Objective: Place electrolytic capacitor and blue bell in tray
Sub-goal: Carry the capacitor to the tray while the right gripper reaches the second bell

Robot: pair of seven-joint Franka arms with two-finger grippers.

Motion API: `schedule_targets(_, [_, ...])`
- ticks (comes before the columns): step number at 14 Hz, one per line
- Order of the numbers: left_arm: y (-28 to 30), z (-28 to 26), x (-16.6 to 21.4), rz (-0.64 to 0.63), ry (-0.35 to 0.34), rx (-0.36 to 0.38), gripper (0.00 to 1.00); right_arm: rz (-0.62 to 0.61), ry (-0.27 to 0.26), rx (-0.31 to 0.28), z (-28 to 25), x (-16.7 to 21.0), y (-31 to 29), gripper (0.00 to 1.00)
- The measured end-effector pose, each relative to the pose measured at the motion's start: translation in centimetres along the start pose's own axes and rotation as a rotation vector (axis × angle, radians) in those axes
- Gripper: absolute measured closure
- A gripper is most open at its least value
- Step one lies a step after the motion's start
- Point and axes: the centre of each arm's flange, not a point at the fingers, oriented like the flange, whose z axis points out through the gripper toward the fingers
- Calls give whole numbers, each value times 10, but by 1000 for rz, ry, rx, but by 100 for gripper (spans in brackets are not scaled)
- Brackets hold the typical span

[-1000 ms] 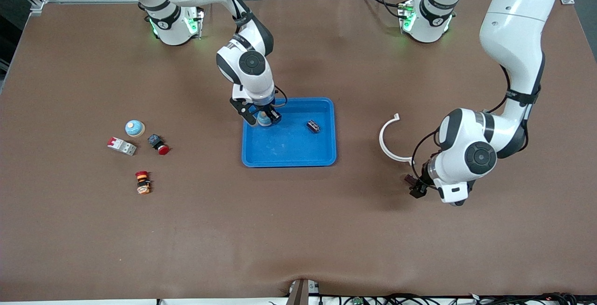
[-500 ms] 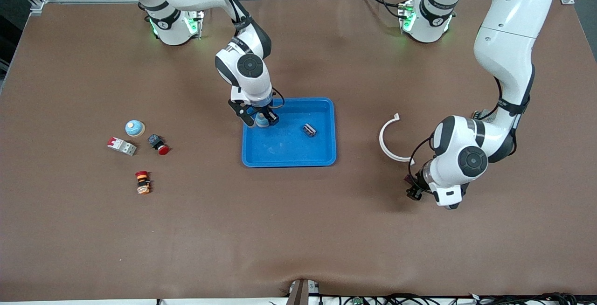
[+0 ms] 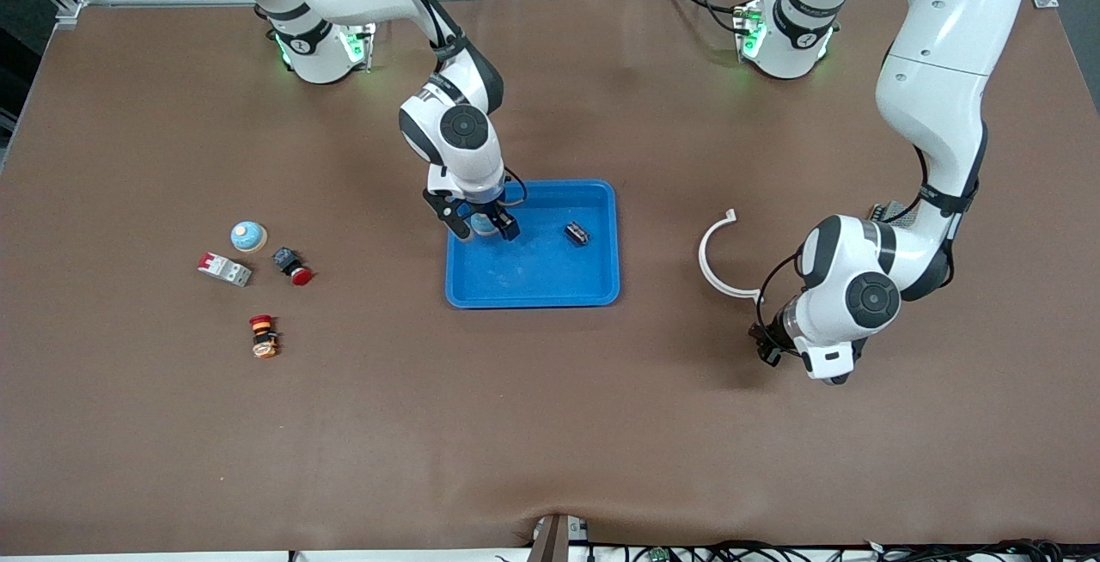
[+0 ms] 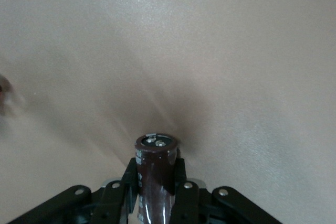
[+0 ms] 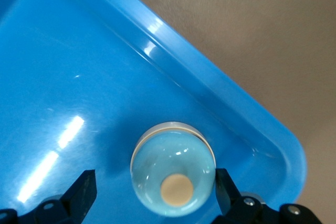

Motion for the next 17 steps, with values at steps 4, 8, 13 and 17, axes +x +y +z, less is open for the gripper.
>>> schedule_targets(4, [16,-29,-33,24,-13,-14,70,-147,12,-143,-52,14,-15,0])
schedule_targets(8, [38,-59,-99,-6,-16,-32,70,-473,-37,-234,-75,69,-3,0])
schedule_targets(13, [66,-72,-215,-124,-21,-56,70,-761,-31,-300,-84,157,36,0])
schedule_targets(17, [71,-67,-289,-268,-31,-49,70,-866,-16,-194,-90,227,91,0])
